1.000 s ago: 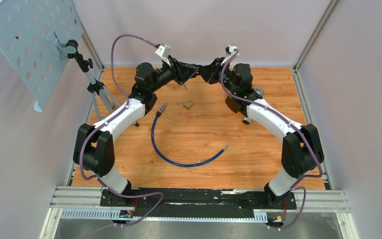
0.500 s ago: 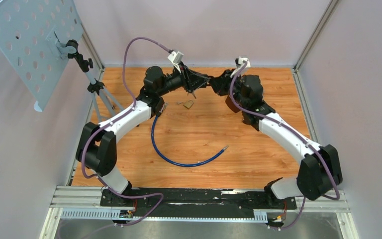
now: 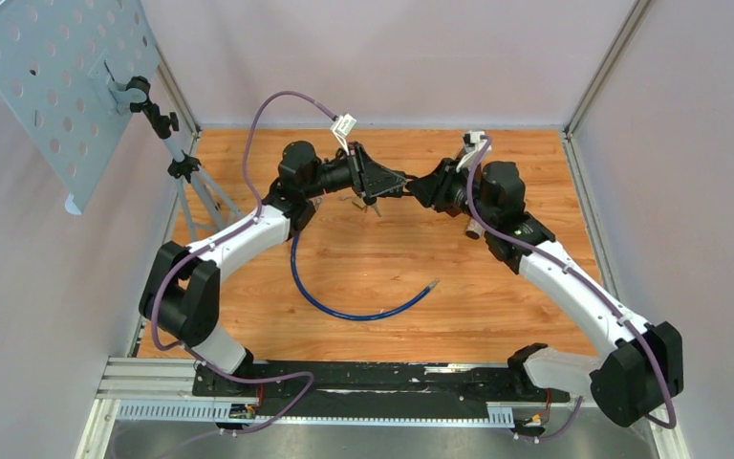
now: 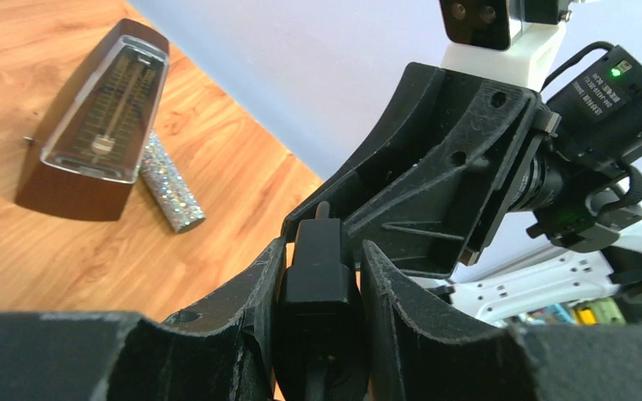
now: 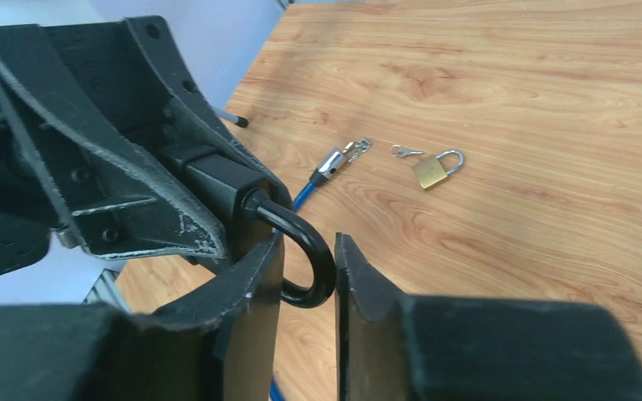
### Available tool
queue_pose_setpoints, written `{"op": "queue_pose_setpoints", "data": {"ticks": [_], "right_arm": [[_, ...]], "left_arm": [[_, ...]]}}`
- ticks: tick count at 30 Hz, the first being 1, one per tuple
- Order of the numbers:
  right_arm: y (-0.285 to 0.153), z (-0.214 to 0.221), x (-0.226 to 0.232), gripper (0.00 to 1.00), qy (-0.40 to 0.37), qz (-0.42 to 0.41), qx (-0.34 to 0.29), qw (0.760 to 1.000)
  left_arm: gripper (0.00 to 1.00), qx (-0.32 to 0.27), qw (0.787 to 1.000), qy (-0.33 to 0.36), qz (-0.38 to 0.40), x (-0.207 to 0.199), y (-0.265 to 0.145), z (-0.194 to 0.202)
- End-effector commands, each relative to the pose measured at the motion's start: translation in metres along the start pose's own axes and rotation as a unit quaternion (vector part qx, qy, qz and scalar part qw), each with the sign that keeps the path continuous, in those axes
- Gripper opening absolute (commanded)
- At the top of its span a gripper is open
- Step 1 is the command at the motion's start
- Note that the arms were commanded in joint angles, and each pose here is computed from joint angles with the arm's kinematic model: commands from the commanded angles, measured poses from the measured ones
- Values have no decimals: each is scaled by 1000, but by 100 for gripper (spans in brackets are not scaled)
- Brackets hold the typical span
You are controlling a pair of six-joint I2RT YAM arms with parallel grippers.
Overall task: Lock with the key
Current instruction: Lock the lock.
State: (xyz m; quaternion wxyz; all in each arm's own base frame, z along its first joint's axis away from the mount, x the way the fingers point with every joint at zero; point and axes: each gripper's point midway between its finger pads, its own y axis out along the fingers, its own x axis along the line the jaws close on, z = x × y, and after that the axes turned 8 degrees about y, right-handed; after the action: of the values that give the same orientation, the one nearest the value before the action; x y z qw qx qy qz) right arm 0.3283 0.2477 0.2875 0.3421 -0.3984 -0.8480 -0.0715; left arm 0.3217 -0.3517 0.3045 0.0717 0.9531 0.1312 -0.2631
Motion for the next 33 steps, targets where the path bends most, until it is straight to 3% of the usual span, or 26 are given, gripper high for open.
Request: {"op": "queue_pose_setpoints", "data": {"ticks": [1, 6, 9, 13, 17, 25, 29, 33], "right_arm": [[-25, -44, 77, 31, -1, -127, -36, 991], [-35, -57, 71, 57, 10, -95, -56, 994], [-40, -63, 64, 63, 29, -72, -71, 994], [-49, -72, 58, 66, 59, -48, -100, 992], [-59, -83, 76, 65, 92, -75, -114, 986], [-48, -66, 103, 63, 175, -133, -25, 975], [-45, -68, 111, 63, 188, -157, -18, 969], [-39, -70, 123, 52, 191, -179, 3, 965]], "left_arm": [[0, -34, 998, -36, 35, -38, 0, -24], [0, -71, 996, -59, 18, -42, -10, -46], [0, -99, 993, -67, 17, -46, -17, -60], [0, -127, 989, -71, 21, -54, -24, -76], [0, -146, 986, -76, 21, -62, -30, -86], [0, -192, 971, -122, 69, -93, -44, -115], [0, -195, 966, -142, 90, -102, -47, -118], [0, -200, 965, -142, 97, -108, -51, -119]]}}
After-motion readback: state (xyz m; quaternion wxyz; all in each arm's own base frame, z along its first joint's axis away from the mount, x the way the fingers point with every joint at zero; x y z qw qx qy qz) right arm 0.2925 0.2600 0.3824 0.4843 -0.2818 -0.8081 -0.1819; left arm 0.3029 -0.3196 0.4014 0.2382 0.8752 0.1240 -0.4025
